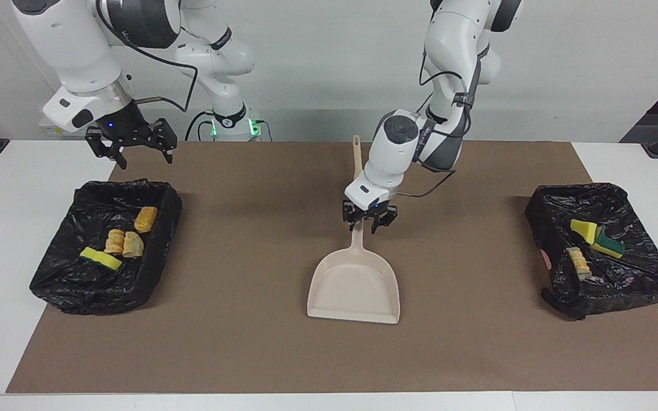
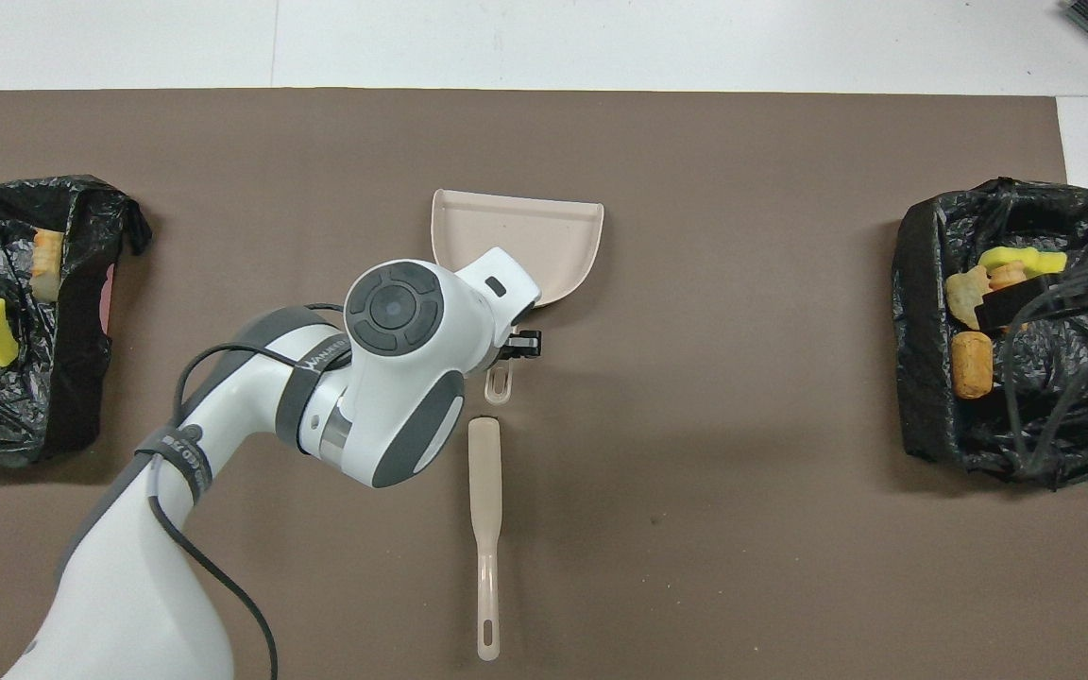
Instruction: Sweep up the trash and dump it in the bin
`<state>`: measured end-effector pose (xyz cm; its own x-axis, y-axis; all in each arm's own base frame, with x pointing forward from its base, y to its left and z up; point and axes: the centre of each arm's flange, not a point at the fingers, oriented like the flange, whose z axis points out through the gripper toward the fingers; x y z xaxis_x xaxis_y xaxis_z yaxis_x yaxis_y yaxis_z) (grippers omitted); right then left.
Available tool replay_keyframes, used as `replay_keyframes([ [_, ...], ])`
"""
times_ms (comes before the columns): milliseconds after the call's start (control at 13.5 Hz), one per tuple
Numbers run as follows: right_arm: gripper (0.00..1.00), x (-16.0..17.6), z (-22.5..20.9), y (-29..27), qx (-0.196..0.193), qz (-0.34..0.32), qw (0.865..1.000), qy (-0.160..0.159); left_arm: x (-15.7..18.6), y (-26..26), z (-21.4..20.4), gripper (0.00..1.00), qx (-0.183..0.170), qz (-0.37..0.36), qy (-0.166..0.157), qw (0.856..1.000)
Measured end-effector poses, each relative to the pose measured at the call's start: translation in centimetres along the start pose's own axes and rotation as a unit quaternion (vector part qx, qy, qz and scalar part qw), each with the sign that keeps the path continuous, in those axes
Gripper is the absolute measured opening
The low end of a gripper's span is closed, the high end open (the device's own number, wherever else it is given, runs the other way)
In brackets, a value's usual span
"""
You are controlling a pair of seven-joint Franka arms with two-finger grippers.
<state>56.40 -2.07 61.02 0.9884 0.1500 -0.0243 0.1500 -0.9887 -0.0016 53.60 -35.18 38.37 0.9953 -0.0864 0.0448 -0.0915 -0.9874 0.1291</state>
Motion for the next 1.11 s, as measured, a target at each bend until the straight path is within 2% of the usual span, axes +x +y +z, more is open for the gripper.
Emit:
replay_keyframes([
  [148, 1.0, 0.0, 0.0, 0.0, 0.0, 0.0, 1.0, 0.0, 0.9, -2.9, -3.3, 0.96, 0.009, -0.024, -0.007, 1.0],
  [223, 1.0, 0.0, 0.0, 0.0, 0.0, 0.0, 1.0, 0.0, 1.2, -4.8, -4.9, 1.0, 0.014, -0.038, -0.01, 0.999],
  [445, 1.0, 0.0, 0.0, 0.0, 0.0, 0.0, 1.0, 0.0, 1.5, -10.9, -10.1, 1.0, 0.024, -0.077, -0.019, 0.997],
  [668, 1.0, 0.0, 0.0, 0.0, 0.0, 0.0, 1.0, 0.0, 0.7, -16.7, -14.8, 1.0, 0.033, -0.071, -0.031, 0.996],
  [1114, 1.0, 0.0, 0.0, 0.0, 0.0, 0.0, 1.0, 0.0, -0.6, -22.4, -20.5, 1.0, 0.063, -0.056, -0.036, 0.996],
])
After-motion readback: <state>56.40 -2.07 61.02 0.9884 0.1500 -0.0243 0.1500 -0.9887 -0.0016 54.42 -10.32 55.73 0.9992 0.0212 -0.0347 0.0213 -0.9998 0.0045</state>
